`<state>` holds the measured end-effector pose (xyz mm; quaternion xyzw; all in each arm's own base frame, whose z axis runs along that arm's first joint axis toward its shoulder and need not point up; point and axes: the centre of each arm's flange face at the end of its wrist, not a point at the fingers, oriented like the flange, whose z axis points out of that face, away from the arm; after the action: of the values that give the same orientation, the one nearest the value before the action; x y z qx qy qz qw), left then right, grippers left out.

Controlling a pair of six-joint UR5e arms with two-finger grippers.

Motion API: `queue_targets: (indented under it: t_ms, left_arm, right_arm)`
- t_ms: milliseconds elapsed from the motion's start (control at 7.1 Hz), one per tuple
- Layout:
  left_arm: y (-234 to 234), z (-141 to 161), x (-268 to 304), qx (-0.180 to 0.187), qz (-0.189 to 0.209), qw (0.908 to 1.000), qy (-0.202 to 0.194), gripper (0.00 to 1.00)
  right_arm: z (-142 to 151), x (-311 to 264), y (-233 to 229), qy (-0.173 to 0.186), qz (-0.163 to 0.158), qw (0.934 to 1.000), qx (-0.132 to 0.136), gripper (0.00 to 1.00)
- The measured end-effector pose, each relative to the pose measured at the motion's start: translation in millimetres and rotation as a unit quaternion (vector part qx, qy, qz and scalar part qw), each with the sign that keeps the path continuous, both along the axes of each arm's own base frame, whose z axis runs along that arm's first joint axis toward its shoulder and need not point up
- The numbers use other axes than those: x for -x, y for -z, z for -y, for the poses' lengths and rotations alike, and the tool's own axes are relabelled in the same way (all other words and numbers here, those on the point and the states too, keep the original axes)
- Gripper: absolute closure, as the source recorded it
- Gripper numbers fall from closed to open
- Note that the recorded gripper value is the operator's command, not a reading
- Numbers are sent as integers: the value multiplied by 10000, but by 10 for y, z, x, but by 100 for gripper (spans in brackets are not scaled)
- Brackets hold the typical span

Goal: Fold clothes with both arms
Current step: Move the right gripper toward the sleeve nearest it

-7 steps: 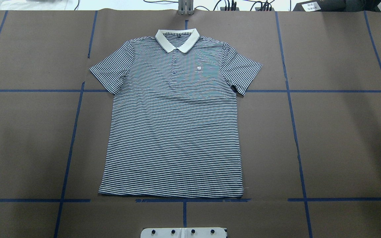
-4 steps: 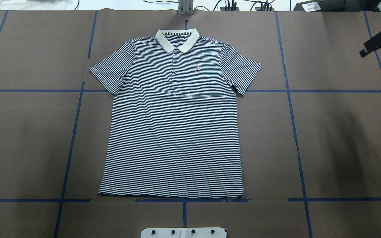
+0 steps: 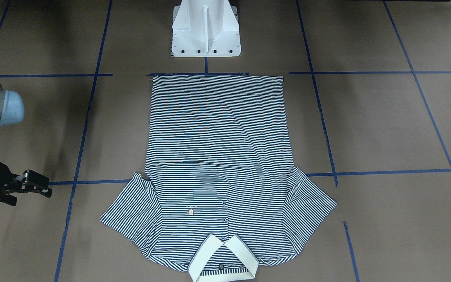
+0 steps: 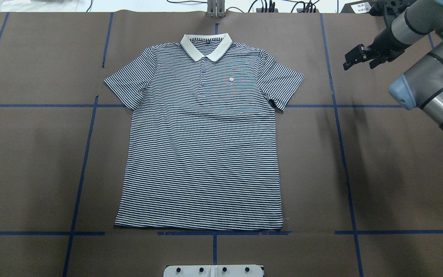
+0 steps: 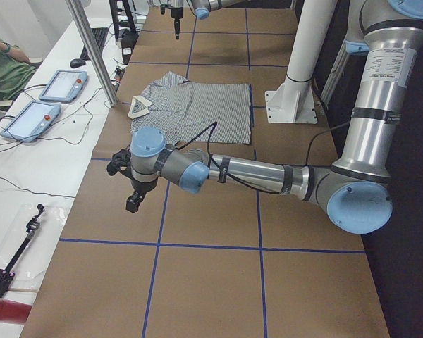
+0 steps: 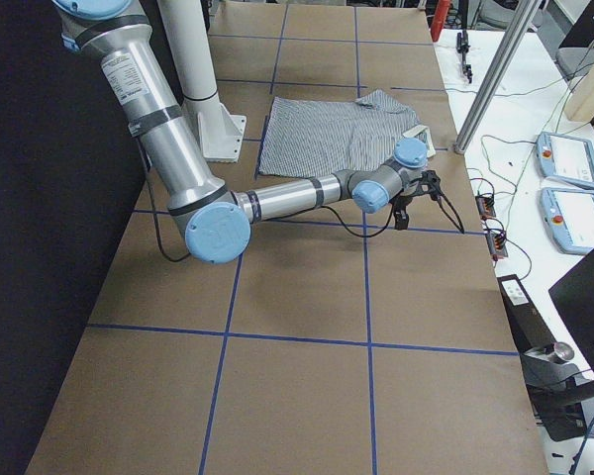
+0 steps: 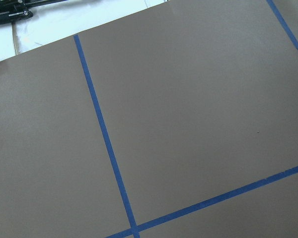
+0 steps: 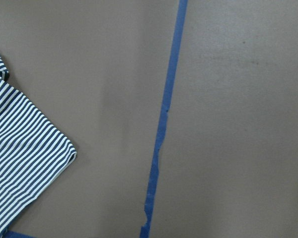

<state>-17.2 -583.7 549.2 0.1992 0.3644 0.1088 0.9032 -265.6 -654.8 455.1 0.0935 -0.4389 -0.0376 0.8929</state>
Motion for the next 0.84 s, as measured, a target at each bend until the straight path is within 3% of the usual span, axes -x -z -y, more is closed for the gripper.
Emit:
queue_targets:
  t_ms: [422, 845]
  left_arm:
    - [-21, 13, -15, 25, -4, 10000, -8, 0]
    - [-21, 14, -17, 22, -14, 10000, -19, 0]
  right_arm:
    - [-75, 619, 142, -159, -237, 9996, -32, 0]
    - [79, 1142, 402, -141, -391, 9989, -199, 1]
